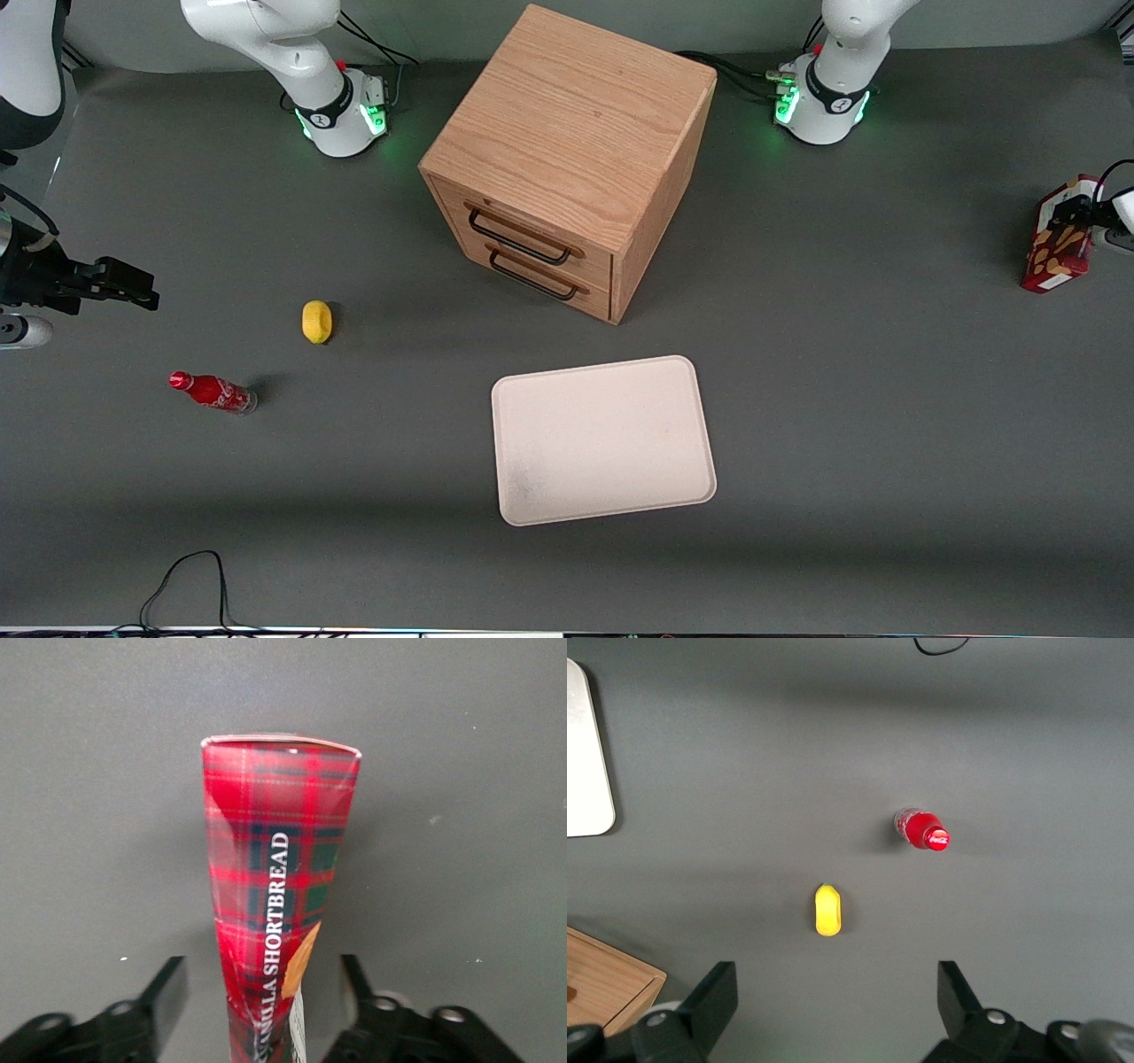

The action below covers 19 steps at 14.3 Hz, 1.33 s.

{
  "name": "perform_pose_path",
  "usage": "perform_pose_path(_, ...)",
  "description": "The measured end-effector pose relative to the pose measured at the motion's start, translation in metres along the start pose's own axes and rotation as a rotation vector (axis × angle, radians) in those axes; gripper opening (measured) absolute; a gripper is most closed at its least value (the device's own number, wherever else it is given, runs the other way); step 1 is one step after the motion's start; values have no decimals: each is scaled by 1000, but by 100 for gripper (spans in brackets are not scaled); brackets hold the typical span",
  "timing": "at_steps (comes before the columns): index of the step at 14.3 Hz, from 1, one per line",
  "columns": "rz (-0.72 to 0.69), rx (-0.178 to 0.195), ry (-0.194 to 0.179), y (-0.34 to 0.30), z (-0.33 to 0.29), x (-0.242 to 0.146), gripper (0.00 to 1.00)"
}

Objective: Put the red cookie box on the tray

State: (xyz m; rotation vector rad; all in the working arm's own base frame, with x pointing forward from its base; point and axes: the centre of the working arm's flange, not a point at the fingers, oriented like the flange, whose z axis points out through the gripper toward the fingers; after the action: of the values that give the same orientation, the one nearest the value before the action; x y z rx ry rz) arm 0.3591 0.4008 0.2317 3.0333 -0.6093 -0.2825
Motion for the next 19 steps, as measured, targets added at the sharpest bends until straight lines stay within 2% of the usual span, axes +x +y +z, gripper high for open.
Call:
perform_pose_path(1,2,0,0,0,0,0,59)
perform_pose_path(4,5,0,0,0,0,0,28)
perform_pose_path(6,7,0,0,0,0,1,9)
perform_pose_path(7,9,0,0,0,0,1,4)
perform_pose_path(13,17,-15,-8,-3,-19,6,4)
perform_pose_path(16,10,-20,-15,-3,-86,22,4)
perform_pose_path(19,-57,-63,-62,24,-179,47,4)
